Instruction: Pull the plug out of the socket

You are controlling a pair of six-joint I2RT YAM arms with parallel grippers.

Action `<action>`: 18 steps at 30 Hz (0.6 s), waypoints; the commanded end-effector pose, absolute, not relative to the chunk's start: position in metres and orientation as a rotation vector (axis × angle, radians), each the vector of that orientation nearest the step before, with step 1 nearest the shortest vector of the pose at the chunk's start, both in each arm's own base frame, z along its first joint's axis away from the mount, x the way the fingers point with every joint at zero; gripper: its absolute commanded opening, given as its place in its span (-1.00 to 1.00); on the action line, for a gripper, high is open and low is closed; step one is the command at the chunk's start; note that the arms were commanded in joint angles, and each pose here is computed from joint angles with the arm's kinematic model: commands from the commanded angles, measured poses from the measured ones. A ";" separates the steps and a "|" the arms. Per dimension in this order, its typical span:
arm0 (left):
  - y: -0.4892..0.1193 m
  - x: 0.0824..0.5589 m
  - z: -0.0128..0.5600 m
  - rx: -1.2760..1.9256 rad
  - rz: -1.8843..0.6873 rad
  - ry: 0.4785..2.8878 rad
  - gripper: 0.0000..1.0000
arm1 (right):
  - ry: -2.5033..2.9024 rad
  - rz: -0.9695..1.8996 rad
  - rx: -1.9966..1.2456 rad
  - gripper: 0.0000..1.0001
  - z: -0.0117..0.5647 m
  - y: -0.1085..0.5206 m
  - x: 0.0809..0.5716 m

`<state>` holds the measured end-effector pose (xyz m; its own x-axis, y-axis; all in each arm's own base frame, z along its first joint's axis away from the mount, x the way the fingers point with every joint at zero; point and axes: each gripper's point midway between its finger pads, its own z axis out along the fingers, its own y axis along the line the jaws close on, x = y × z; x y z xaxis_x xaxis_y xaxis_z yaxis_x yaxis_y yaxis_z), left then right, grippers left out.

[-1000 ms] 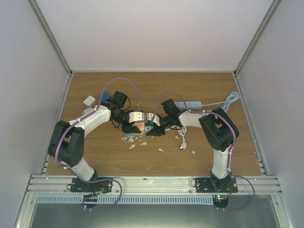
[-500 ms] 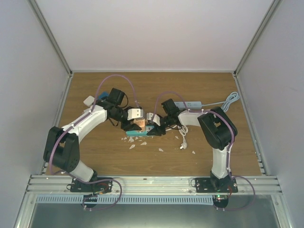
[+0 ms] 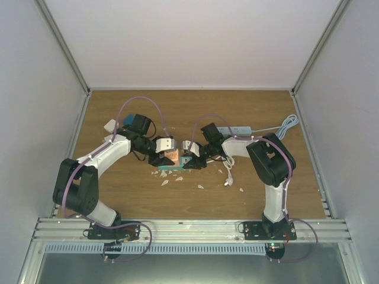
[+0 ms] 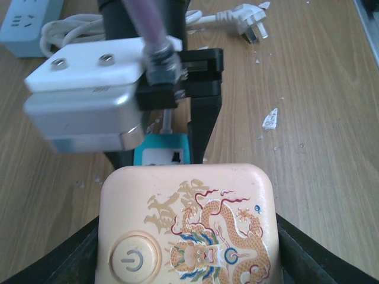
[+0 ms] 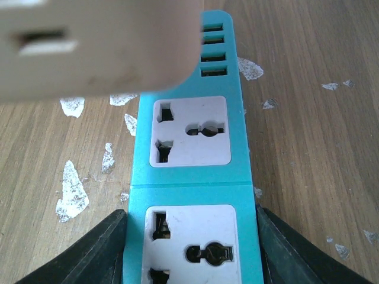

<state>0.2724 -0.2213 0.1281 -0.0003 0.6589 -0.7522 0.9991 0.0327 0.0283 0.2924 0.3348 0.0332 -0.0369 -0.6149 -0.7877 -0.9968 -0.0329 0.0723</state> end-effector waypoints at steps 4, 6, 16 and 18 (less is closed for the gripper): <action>-0.197 0.289 0.165 1.567 -0.711 1.698 -0.48 | 1.785 0.901 -1.725 -0.49 0.030 0.327 0.288; -0.188 0.292 0.168 1.538 -0.697 1.717 -0.48 | 1.800 0.919 -1.723 -0.48 0.040 0.328 0.292; -0.167 0.304 0.168 1.465 -0.680 1.764 -0.47 | 1.961 0.848 -1.827 -0.49 0.035 0.261 0.294; -0.165 0.305 0.167 1.457 -0.680 1.767 -0.47 | 1.986 0.822 -1.819 -0.49 0.032 0.244 0.294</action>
<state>0.2989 -0.1636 0.1502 -0.1252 0.6246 -0.7708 0.9745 0.2234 0.0228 0.3041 0.2921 0.0435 -0.0880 -0.7265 -0.6815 -0.9883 -0.0217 0.1508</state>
